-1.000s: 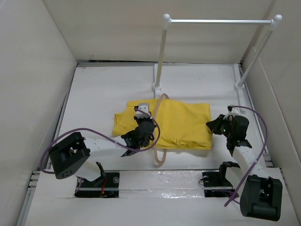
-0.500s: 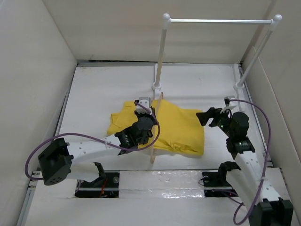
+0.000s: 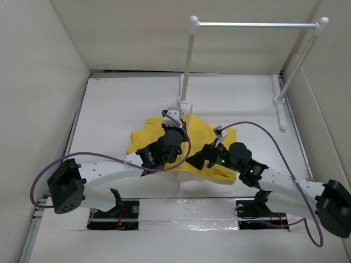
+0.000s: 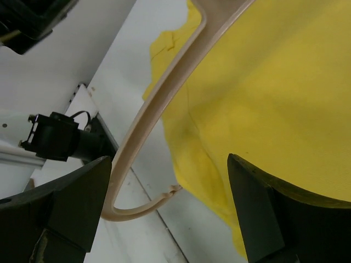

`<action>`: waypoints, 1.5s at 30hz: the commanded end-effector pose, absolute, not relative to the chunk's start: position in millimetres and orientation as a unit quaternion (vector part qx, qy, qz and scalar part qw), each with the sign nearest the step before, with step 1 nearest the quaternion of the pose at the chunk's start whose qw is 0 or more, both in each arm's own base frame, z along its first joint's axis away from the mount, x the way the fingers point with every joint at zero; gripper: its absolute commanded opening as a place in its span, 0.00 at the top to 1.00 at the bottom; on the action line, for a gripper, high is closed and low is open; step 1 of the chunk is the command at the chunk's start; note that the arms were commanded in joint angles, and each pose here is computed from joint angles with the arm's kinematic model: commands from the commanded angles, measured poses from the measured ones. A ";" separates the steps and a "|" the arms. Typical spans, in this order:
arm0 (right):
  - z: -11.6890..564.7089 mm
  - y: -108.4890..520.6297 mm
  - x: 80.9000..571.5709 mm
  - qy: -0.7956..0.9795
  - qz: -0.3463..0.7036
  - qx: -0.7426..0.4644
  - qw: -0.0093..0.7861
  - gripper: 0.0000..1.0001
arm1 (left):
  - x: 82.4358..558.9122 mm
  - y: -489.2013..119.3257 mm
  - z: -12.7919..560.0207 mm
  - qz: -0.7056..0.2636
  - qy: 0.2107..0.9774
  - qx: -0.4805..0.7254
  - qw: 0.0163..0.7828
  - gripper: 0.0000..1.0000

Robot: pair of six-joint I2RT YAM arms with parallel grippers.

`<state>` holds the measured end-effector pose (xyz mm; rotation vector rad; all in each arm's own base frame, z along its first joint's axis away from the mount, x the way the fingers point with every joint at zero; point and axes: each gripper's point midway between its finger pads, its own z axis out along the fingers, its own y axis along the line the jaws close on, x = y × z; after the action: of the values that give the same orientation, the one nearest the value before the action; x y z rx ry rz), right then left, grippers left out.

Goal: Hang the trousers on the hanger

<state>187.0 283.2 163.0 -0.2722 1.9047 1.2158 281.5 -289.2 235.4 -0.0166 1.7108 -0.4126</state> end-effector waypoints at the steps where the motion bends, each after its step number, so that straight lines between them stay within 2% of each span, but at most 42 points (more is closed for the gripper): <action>1: 202.4 309.6 196.7 0.708 0.541 -0.078 0.448 0.08 | 283.0 -297.9 298.3 -0.259 0.701 -0.053 0.663 1.00; 9: 199.4 348.0 187.2 0.694 0.584 -0.081 0.413 0.23 | 279.7 -295.5 297.3 -0.270 0.699 -0.058 0.660 1.00; 10: 204.1 350.5 185.3 0.686 0.595 -0.073 0.412 0.40 | 278.9 -295.5 298.1 -0.274 0.698 -0.059 0.659 1.00; 12: 206.2 351.7 187.0 0.678 0.605 -0.063 0.413 0.48 | 278.5 -295.8 298.8 -0.275 0.698 -0.058 0.659 1.00; 13: 215.5 353.8 186.5 0.666 0.617 -0.062 0.415 0.62 | 278.4 -296.1 302.3 -0.276 0.697 -0.058 0.659 1.00; 14: 215.9 355.2 186.4 0.664 0.620 -0.062 0.413 0.70 | 278.2 -296.1 304.0 -0.277 0.697 -0.057 0.659 1.00; 20: 240.9 359.4 176.1 0.639 0.646 -0.059 0.413 0.96 | 277.0 -298.3 334.8 -0.294 0.679 -0.052 0.671 1.00; 21: 244.5 358.7 175.6 0.636 0.649 -0.058 0.414 0.98 | 276.7 -298.7 336.8 -0.291 0.680 -0.046 0.672 0.99; 25: 273.3 346.8 172.8 0.604 0.674 -0.033 0.424 1.00 | 273.2 -298.4 370.2 -0.312 0.657 -0.041 0.685 0.66; 31: 321.4 325.4 175.9 0.560 0.705 -0.013 0.435 1.00 | 268.6 -292.3 438.2 -0.324 0.618 -0.029 0.715 0.35; 34: 345.4 306.2 182.4 0.543 0.711 0.005 0.447 1.00 | 266.2 -282.6 479.0 -0.317 0.601 -0.026 0.733 0.29; 37: 371.3 280.7 191.5 0.525 0.706 0.014 0.475 1.00 | 259.1 -267.7 516.2 -0.326 0.578 -0.034 0.748 0.27; 40: 393.9 256.6 197.7 0.516 0.690 0.019 0.507 1.00 | 254.5 -255.2 525.9 -0.330 0.566 -0.045 0.755 0.19; 45: 417.6 207.3 231.0 0.517 0.635 0.001 0.574 1.00 | 257.7 -241.0 507.5 -0.327 0.574 -0.057 0.749 0.14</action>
<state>240.8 238.6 326.2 0.1889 1.5150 1.5365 257.0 -252.3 511.8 -0.1132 1.2616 -0.7196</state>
